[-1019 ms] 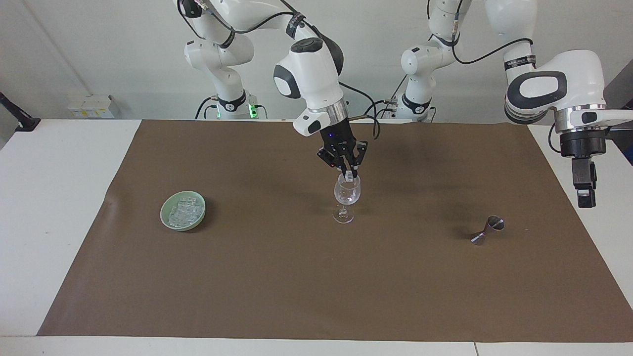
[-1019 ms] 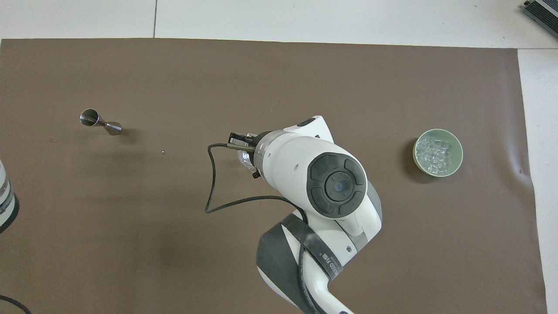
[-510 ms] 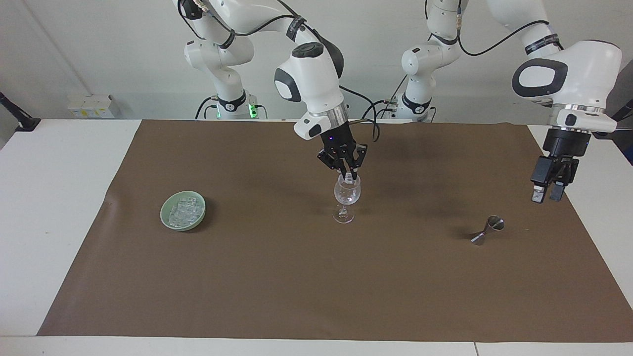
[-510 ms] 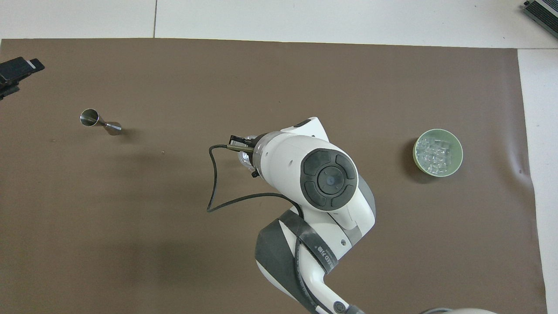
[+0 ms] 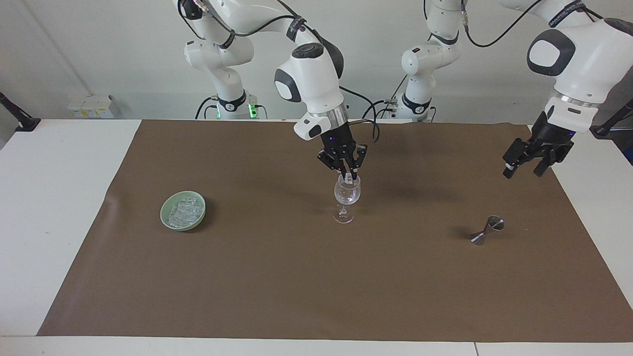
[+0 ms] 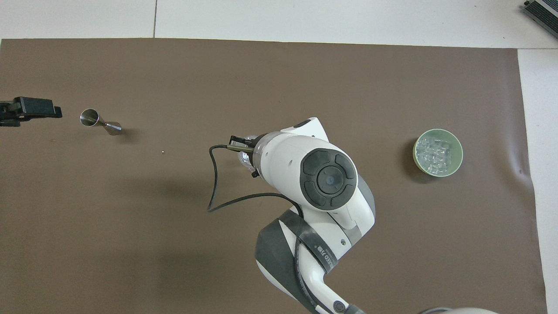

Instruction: Pour wine and add ice with both arms

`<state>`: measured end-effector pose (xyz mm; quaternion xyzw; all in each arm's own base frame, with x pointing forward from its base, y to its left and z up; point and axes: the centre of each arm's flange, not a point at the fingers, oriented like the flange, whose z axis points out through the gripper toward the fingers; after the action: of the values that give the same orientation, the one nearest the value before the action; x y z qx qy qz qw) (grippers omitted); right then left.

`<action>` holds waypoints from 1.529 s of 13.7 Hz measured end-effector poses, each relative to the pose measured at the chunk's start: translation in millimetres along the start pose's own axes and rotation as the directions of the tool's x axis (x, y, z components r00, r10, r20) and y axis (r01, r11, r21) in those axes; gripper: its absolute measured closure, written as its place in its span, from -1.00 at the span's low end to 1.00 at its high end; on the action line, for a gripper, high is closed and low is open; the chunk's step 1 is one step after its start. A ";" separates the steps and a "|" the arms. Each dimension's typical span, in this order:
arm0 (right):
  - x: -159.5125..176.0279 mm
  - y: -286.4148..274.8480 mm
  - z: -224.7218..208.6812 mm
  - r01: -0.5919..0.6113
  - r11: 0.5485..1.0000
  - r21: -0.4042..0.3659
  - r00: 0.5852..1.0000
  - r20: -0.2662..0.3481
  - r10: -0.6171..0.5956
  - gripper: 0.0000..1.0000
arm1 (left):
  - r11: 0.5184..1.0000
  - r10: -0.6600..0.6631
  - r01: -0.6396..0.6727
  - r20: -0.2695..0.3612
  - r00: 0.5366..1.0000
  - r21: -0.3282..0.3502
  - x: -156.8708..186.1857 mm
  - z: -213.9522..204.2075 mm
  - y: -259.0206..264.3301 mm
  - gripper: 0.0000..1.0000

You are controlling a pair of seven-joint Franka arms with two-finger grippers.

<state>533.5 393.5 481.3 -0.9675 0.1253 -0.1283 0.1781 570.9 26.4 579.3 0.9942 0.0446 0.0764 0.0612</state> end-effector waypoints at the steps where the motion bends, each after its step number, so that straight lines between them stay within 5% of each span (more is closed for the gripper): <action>1: 0.0 0.0 0.0 0.000 1.000 0.000 1.000 0.000 0.000 0.21 | 1.000 0.011 -0.011 0.034 0.999 0.013 -2.8 -9.5 3.2 -1.00; 4: 0.0 0.0 0.0 0.000 1.000 0.000 1.000 0.000 0.000 -0.02 | 0.997 0.031 -0.036 0.078 0.996 0.069 -6.9 -26.7 4.1 -1.00; 9: 0.4 -0.5 -0.7 0.000 1.000 0.001 1.000 -0.001 0.000 -0.07 | 0.989 0.102 -0.111 0.090 0.991 0.099 -9.7 -47.7 23.6 -1.00; 13: 8.9 -6.0 -15.3 -0.004 1.000 0.010 1.000 -0.016 0.004 -0.98 | 0.987 0.114 -0.122 0.082 0.990 0.103 -14.3 -59.1 23.3 -1.00; 21: 59.0 52.8 -97.2 -0.009 0.973 -0.232 0.997 -0.076 -0.009 -1.00 | 0.988 0.110 -0.121 0.111 0.988 0.093 -19.2 -56.8 16.8 -1.00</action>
<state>549.8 298.3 561.3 -0.9760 0.1465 -0.1499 0.0588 544.4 14.5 634.4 0.9996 -0.0128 0.0250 0.0092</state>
